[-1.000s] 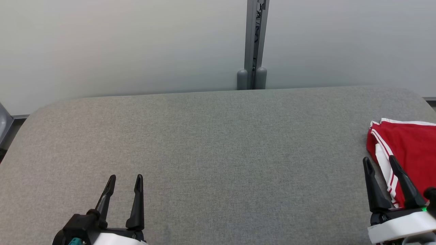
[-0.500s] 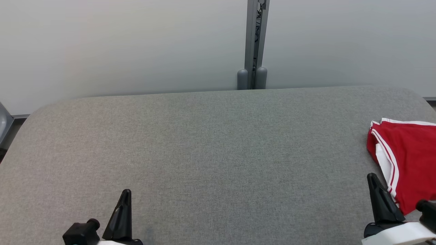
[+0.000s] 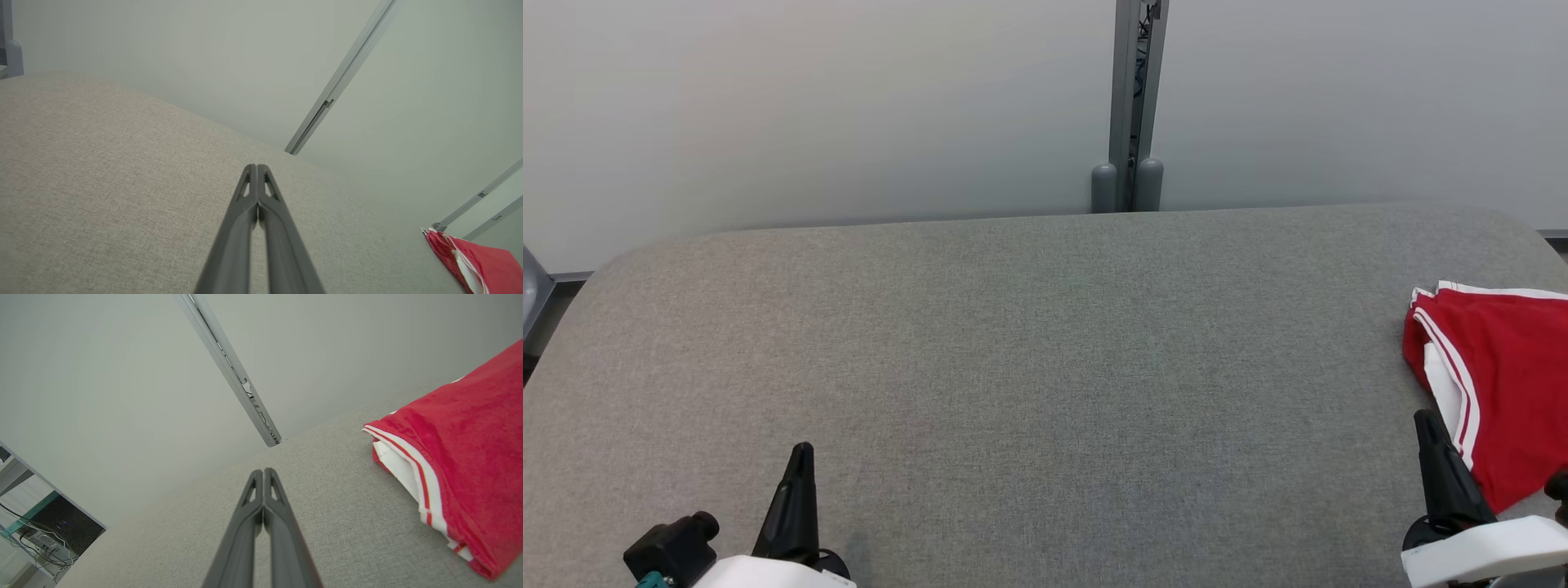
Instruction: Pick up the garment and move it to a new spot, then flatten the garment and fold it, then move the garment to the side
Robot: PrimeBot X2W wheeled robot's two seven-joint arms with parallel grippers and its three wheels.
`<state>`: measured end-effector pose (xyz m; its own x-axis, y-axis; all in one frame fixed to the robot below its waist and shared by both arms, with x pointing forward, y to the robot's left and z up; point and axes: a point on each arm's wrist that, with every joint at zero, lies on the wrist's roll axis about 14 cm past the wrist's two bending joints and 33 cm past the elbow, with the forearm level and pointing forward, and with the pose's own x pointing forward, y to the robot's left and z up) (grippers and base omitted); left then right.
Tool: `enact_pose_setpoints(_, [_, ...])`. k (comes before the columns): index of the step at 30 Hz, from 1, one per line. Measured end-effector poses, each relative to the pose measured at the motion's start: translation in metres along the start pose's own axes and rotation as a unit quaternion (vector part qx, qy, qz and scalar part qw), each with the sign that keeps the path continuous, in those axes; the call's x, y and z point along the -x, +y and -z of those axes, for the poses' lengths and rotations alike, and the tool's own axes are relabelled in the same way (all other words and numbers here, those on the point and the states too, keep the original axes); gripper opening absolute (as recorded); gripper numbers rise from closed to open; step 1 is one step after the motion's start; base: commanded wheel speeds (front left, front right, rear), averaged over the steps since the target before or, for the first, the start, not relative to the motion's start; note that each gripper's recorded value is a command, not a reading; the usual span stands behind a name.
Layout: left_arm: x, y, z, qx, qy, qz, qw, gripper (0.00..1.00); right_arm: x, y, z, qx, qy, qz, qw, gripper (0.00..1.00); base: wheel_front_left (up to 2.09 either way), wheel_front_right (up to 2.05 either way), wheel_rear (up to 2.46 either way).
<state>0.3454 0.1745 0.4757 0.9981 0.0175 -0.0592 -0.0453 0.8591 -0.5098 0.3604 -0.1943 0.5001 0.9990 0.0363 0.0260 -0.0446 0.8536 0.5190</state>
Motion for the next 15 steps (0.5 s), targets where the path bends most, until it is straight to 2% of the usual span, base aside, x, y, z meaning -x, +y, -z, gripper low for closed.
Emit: enact_pose_setpoints(15, [-0.0066, 0.0064, -0.0030, 0.101, 0.008, -0.014, 0.995, 0.00, -0.0051, -0.0047, -0.0015, -0.098, 0.001, 0.020, 0.995, 0.00, 0.00, 0.00, 0.00])
